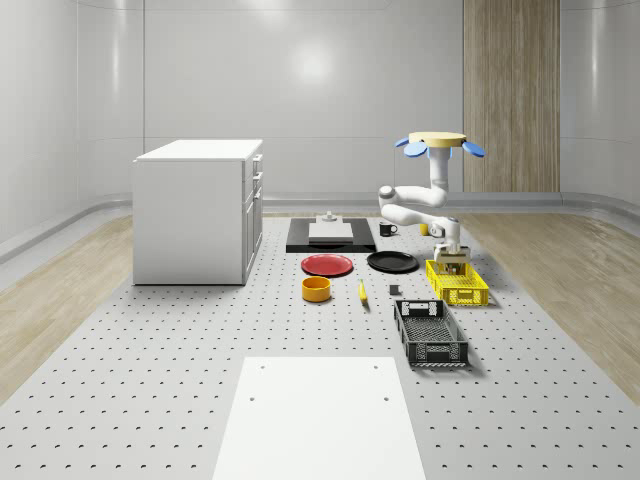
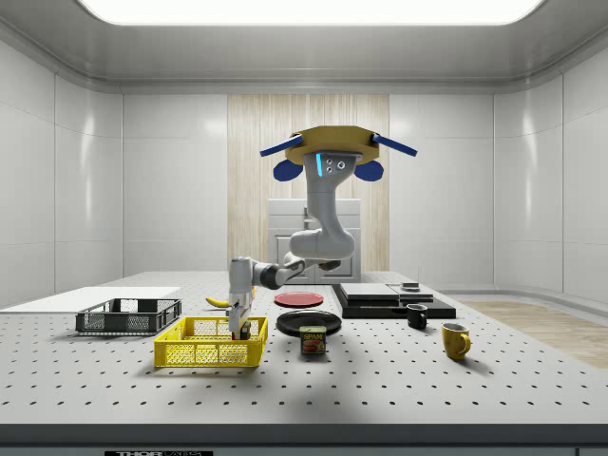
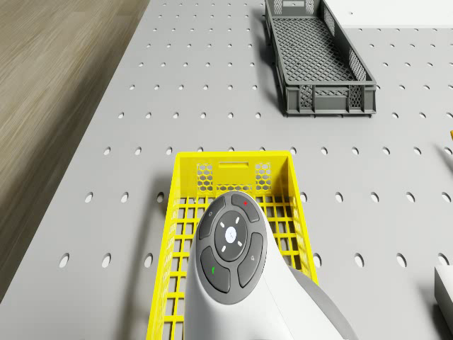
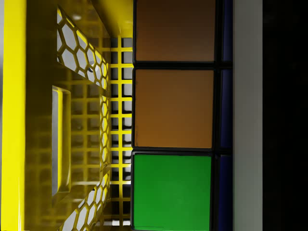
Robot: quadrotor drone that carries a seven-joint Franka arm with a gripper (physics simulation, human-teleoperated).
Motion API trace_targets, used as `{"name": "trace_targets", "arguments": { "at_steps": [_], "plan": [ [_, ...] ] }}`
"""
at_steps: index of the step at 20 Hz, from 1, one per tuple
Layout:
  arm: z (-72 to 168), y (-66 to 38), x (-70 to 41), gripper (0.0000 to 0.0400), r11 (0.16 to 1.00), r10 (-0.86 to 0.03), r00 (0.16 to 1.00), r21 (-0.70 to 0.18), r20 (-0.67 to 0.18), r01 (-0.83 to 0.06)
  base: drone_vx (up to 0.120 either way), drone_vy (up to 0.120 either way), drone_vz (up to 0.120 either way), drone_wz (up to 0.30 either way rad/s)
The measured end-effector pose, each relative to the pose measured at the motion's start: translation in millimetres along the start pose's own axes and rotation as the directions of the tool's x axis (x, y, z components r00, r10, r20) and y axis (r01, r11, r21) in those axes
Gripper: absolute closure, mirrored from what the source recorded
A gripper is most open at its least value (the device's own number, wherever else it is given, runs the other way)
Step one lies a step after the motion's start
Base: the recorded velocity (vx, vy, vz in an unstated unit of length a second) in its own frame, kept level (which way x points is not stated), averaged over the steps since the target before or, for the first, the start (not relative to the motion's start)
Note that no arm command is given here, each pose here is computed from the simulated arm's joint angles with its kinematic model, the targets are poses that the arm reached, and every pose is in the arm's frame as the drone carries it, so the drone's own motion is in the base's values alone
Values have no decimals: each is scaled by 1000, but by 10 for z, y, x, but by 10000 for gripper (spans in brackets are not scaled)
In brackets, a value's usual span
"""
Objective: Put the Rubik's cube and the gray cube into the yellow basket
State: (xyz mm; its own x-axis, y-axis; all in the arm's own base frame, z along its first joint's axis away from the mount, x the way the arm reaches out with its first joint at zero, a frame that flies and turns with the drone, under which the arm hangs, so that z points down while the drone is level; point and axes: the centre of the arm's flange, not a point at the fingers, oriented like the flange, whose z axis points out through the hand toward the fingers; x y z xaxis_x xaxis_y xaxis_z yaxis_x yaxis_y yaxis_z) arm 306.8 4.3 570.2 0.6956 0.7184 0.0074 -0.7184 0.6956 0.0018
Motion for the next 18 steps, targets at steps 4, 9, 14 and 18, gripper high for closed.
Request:
{"name": "trace_targets", "arguments": {
  "at_steps": [4,9,14,18],
  "plan": [
    [141,0,1,80,1000,-4,1000,0,0,4,0,0,0,0],
    [220,0,1,30,1000,-11,1000,-1,-2,11,0,0,0,0],
    [111,-1,0,9,1000,-14,1000,-2,-4,14,0,0,0,0],
    [-54,-1,-1,3,1000,-15,1000,-2,-5,15,0,0,0,0]
  ]
}}
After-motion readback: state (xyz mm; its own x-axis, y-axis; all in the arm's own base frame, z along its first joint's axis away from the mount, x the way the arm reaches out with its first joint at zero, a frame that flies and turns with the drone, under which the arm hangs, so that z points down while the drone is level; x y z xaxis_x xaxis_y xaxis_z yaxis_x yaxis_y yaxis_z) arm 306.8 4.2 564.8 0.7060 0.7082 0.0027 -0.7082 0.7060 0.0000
